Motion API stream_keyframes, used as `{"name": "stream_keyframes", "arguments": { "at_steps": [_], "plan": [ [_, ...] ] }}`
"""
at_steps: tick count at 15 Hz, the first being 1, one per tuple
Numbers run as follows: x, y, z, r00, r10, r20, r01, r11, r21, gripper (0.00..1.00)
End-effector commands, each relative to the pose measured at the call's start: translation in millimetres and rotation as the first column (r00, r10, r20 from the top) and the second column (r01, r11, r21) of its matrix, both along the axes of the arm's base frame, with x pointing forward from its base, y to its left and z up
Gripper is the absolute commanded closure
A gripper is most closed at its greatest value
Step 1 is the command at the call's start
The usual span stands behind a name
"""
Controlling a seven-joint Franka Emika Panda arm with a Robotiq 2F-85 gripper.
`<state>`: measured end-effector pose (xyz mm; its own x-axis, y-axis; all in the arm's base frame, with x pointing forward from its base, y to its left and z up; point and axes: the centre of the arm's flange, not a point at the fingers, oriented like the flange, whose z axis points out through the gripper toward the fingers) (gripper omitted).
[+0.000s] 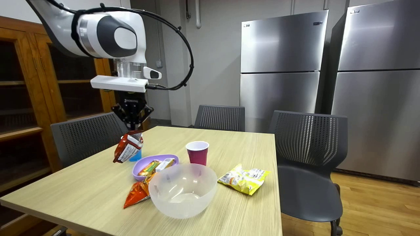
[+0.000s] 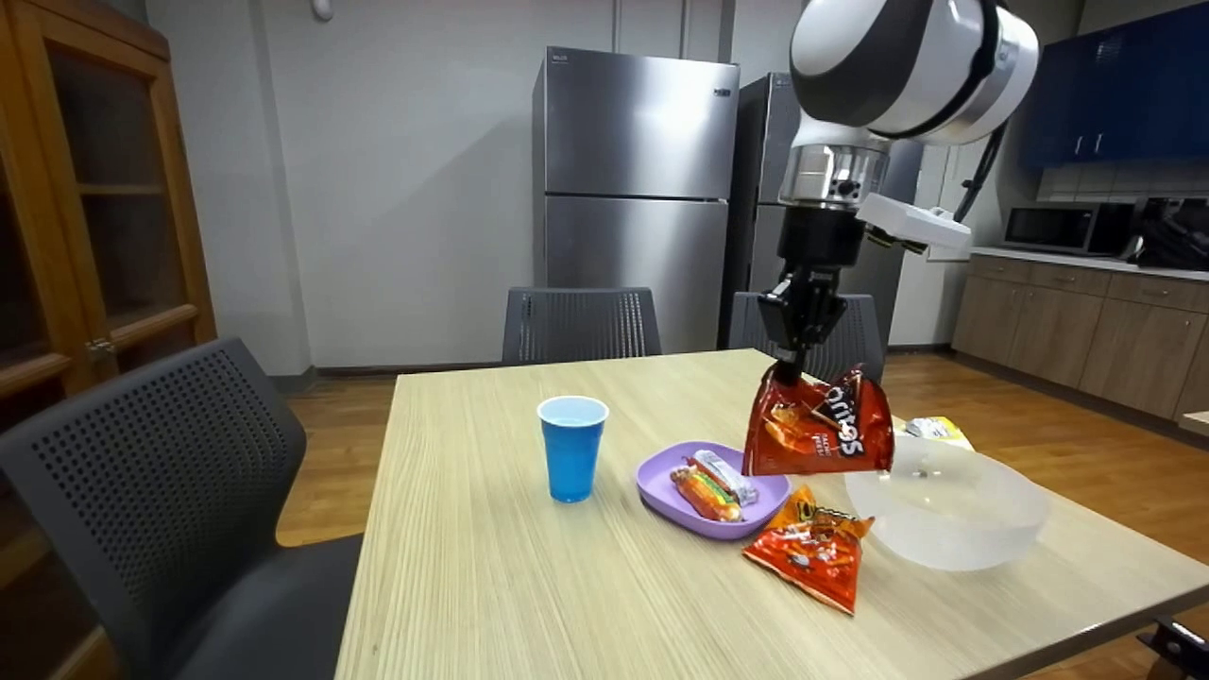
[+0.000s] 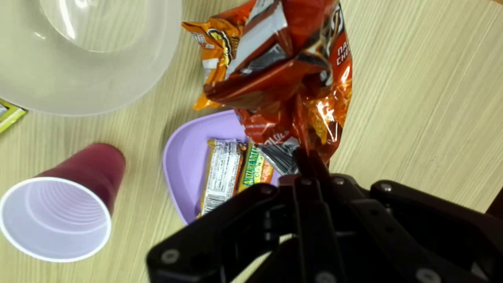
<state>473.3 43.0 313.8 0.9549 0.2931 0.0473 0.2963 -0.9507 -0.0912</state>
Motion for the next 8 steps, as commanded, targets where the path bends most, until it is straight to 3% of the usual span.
{"name": "stream_keyframes", "arguments": {
  "at_steps": [1,8],
  "plan": [
    [-21.3,-39.1,12.4,0.998,-0.034,0.045,0.033,0.999,0.020,1.00],
    [-40.5,-94.9,9.7,0.992,-0.102,0.070,0.101,0.995,0.021,1.00]
  ]
}}
